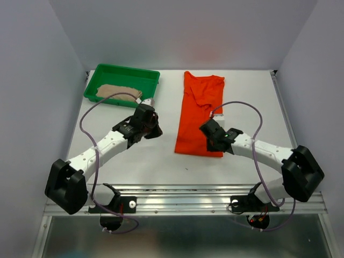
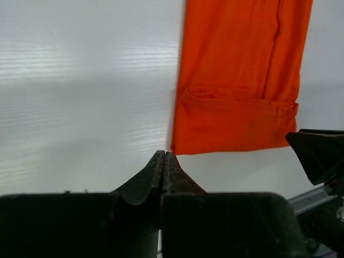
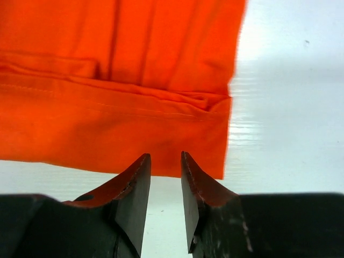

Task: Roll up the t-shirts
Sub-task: Roll the T-shirt to the center of the board.

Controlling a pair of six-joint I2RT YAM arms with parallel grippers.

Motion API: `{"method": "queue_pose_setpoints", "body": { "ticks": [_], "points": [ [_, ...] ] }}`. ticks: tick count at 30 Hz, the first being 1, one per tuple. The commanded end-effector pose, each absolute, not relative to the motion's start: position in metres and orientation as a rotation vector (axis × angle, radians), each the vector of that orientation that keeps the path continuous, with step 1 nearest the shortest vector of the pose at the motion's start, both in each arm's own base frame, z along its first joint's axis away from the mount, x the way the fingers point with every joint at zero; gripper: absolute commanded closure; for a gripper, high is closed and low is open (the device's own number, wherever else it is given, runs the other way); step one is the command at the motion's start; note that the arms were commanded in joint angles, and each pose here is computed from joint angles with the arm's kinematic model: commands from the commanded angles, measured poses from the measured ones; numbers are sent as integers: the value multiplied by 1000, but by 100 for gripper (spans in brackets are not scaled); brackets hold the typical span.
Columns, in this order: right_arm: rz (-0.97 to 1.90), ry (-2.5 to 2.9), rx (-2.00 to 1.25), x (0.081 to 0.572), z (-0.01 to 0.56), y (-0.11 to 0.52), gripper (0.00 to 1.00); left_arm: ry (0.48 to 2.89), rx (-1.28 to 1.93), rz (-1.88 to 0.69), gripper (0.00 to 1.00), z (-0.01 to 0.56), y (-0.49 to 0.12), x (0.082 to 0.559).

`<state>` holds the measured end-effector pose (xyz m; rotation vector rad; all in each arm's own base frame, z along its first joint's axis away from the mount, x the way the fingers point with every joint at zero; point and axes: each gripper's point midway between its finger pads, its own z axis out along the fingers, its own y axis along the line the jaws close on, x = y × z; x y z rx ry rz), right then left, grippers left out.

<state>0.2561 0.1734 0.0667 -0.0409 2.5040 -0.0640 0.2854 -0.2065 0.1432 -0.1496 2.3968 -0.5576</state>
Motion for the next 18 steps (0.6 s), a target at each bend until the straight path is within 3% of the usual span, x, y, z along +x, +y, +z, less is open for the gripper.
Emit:
{"method": "queue_pose_setpoints", "body": {
  "ticks": [1, 4, 6, 9, 13, 18],
  "points": [
    [101, 2513, 173, 251, 71, 159, 65, 2461, -33, -735, 82, 121, -246, 261],
    [195, 2528, 308, 243, 70, 145, 62, 2513, 11, -771, 66, 101, -262, 248],
    [228, 2528, 386, 233, 65, 133, 60, 2529, 16, -798, 63, 93, -269, 242],
    [270, 2515, 376, 227, 68, 133, 59, 2538, 18, -826, 63, 84, -274, 239],
    [321, 2463, 188, 236, 93, 146, 57, 2528, 3, -767, 71, 87, -269, 244],
    [101, 2422, -133, 244, 113, 169, 53, 2508, -56, -661, 73, 101, -246, 258]
  ]
}}
